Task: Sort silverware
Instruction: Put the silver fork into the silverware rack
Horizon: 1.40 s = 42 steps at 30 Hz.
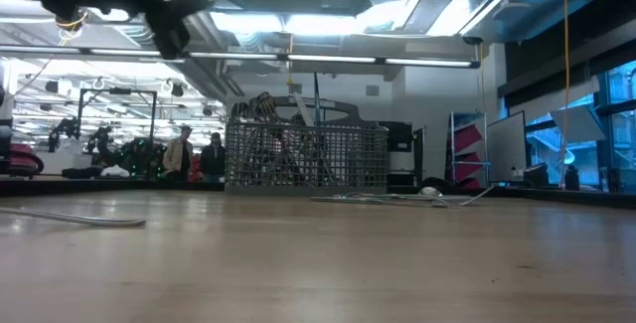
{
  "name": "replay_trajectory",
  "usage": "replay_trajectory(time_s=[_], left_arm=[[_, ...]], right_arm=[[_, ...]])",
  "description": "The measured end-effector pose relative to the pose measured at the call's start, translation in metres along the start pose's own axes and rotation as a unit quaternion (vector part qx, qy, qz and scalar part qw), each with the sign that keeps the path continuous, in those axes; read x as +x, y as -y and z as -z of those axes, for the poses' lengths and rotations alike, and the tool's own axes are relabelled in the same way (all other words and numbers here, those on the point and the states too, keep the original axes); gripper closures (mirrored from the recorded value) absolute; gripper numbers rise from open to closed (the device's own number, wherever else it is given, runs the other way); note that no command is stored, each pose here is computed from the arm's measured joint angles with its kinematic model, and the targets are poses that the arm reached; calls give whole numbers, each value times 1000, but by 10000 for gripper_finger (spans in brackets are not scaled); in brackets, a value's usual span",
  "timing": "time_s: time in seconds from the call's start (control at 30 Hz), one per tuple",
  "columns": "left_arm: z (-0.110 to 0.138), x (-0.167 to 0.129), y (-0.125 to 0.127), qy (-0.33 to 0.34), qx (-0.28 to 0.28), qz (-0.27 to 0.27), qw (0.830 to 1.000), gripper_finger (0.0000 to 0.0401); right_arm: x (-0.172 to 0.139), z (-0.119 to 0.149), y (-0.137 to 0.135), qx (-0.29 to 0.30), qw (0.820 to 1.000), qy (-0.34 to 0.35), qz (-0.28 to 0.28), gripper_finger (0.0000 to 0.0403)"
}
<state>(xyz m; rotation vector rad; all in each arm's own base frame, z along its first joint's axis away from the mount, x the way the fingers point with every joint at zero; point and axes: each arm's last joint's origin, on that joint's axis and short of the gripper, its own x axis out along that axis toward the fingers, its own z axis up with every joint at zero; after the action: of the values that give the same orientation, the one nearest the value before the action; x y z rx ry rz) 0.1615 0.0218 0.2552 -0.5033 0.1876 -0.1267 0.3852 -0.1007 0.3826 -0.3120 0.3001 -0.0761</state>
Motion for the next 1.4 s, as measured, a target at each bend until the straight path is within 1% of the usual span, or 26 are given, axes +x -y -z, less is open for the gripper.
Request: replay_trajectory(time_s=[0.17,0.3,0.4,0.5,0.6,0.67,0.8,0.83,0.9,0.97,1.07,1.2,1.27,1.4], left_arm=[[22,8,23,-86,-53,56,993,278],[40,12,37,-158,-90,68,981,288],[55,13,44,-222,-129,62,965,296],[71,12,48,-286,-155,45,945,303],[84,12,48,-338,-176,10,925,310],[91,13,47,-356,-189,-25,915,314],[104,20,44,-372,-206,-92,901,324],[107,23,44,-375,-214,-104,896,327],[114,30,45,-384,-226,-108,889,334],[116,37,53,-401,-219,-101,884,344],[114,45,68,-416,-166,-87,890,366],[115,53,80,-401,-88,-133,902,396],[118,56,81,-397,-70,-143,904,396],[129,61,81,-415,-64,-150,895,378]], right_arm=[[-8,-8,-28,-6,999,-25,-46,377],[-18,-13,-45,-10,996,-43,-75,377],[-24,-16,-56,-1,994,-56,-94,377],[-26,-17,-67,5,992,-68,-110,377],[-27,-18,-74,4,990,-76,-121,377],[-28,-18,-78,2,989,-77,-127,377],[-28,-20,-85,0,988,-79,-136,377],[-28,-20,-87,2,987,-78,-139,377],[-29,-21,-91,11,987,-79,-142,377],[-29,-22,-93,19,986,-82,-145,377],[-30,-21,-96,21,984,-90,-150,377],[-30,-19,-96,22,984,-100,-148,377],[-30,-18,-96,22,983,-103,-149,377],[-30,-18,-96,22,983,-105,-150,377]])
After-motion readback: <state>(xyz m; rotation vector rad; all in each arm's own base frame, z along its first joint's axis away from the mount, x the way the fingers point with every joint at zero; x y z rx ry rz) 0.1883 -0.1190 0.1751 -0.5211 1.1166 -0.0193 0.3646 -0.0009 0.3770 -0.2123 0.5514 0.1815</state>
